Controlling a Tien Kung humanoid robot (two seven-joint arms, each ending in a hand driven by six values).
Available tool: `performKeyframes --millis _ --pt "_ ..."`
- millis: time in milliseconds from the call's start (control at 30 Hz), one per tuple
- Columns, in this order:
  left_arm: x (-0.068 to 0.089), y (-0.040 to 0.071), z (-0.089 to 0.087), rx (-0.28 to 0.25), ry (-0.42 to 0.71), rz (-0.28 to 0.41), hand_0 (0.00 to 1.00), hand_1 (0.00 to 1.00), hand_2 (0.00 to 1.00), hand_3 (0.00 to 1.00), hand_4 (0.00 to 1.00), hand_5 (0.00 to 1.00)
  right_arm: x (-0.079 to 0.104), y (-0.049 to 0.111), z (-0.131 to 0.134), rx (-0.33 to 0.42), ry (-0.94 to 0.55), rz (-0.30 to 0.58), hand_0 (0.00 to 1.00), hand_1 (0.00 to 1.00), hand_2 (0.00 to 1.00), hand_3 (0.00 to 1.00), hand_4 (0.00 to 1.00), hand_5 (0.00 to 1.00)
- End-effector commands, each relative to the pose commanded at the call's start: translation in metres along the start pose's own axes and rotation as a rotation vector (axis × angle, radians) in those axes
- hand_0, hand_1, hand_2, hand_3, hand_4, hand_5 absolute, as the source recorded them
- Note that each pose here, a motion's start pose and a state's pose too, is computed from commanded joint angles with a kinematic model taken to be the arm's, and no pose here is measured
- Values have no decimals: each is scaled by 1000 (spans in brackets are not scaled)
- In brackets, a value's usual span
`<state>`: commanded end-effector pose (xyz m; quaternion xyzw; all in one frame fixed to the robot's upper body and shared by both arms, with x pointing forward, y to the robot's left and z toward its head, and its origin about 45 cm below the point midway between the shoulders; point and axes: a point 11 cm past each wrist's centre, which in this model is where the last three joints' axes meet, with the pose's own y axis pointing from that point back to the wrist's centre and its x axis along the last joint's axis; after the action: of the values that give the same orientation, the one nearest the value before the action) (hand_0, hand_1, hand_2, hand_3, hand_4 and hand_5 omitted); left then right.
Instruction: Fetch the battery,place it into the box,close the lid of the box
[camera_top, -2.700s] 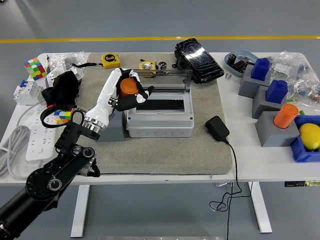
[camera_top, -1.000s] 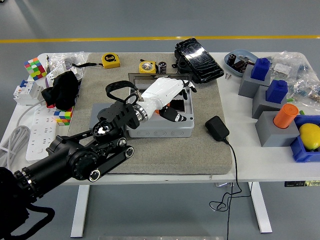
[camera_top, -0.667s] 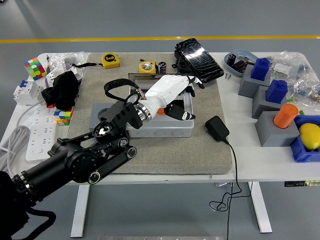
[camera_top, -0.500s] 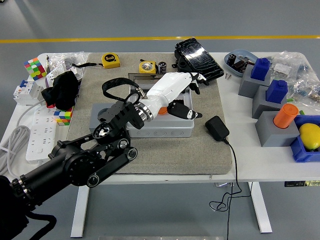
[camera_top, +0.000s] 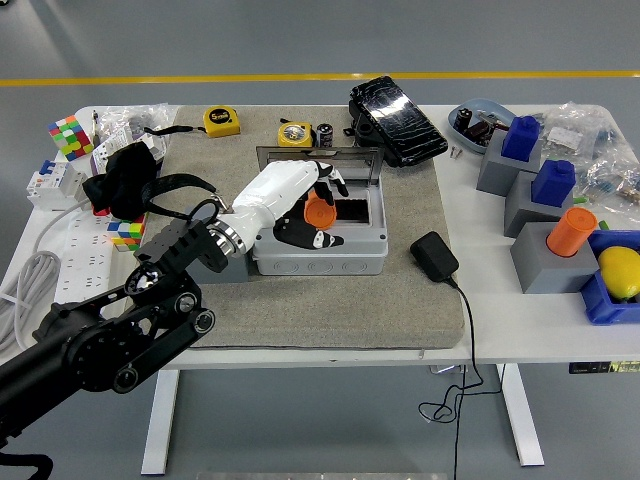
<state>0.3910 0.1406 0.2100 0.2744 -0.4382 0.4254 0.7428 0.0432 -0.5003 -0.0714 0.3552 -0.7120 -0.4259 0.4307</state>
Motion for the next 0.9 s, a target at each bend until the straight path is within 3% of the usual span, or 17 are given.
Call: performKeyframes --millis 167,400,900 --pt "4 8 -10 17 10 16 382 484 455 533 998 217 0 0 0 0 0 -1 563 602 592 546 931 476" --pt "4 11 -13 28 16 21 381 485 457 533 998 222 0 0 0 2 3 0 565 602 592 546 931 475" --pt "-7 2 2 7 37 -4 384 494 462 536 998 249 -1 0 -1 5 1 -1 565 602 592 546 931 475"
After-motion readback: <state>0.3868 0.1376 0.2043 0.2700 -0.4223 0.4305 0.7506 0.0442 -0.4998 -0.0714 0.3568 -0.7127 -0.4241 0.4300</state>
